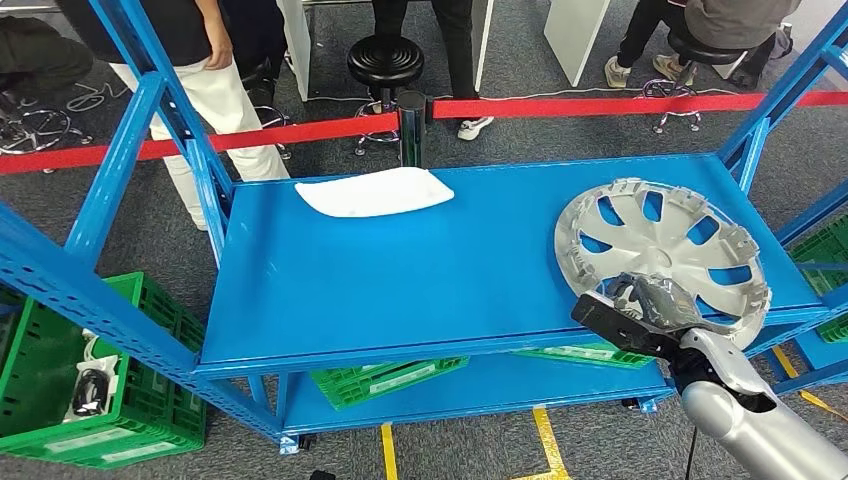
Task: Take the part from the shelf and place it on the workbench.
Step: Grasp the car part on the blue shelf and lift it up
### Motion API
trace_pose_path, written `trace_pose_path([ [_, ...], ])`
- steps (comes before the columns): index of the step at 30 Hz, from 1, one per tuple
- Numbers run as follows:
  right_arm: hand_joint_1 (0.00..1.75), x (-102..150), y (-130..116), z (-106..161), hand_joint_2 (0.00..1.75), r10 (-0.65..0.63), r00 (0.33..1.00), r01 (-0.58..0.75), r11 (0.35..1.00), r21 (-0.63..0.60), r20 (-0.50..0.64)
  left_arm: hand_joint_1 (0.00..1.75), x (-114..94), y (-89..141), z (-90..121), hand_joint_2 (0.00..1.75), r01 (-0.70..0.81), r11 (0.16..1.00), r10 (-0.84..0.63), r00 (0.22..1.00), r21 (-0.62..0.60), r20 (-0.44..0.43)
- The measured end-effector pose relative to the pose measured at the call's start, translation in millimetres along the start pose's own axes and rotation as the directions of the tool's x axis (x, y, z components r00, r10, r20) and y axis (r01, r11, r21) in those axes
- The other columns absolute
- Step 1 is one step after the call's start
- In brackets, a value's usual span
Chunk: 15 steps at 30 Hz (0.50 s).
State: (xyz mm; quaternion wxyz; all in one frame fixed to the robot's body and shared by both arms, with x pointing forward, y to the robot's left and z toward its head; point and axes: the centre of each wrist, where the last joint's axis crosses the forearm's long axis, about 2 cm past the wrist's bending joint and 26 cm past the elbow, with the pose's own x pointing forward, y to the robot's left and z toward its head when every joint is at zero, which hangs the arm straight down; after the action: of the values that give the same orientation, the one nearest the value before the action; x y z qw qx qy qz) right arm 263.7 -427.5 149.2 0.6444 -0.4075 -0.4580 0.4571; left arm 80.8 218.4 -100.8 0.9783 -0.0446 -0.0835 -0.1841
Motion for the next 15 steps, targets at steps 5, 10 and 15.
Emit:
trace_pose_path([
  [5,1.75,10,-5,3,1.75,-0.056,0.996,0.063,0.994,-0.092,0.069,0.0,1,-2,0,0.0,-0.006,1.0,0.006,1.0,0.006,0.001],
  [10,1.75,20,-12,7,1.75,-0.101,0.984,0.127,0.975,-0.183,0.149,0.0,1,-2,0,0.0,-0.008,1.0,0.008,1.0,0.01,0.001],
  [15,1.75,28,-18,12,1.75,-0.133,0.973,0.174,0.959,-0.225,0.187,0.0,1,-3,0,0.0,-0.008,1.0,0.008,1.0,0.012,0.001],
])
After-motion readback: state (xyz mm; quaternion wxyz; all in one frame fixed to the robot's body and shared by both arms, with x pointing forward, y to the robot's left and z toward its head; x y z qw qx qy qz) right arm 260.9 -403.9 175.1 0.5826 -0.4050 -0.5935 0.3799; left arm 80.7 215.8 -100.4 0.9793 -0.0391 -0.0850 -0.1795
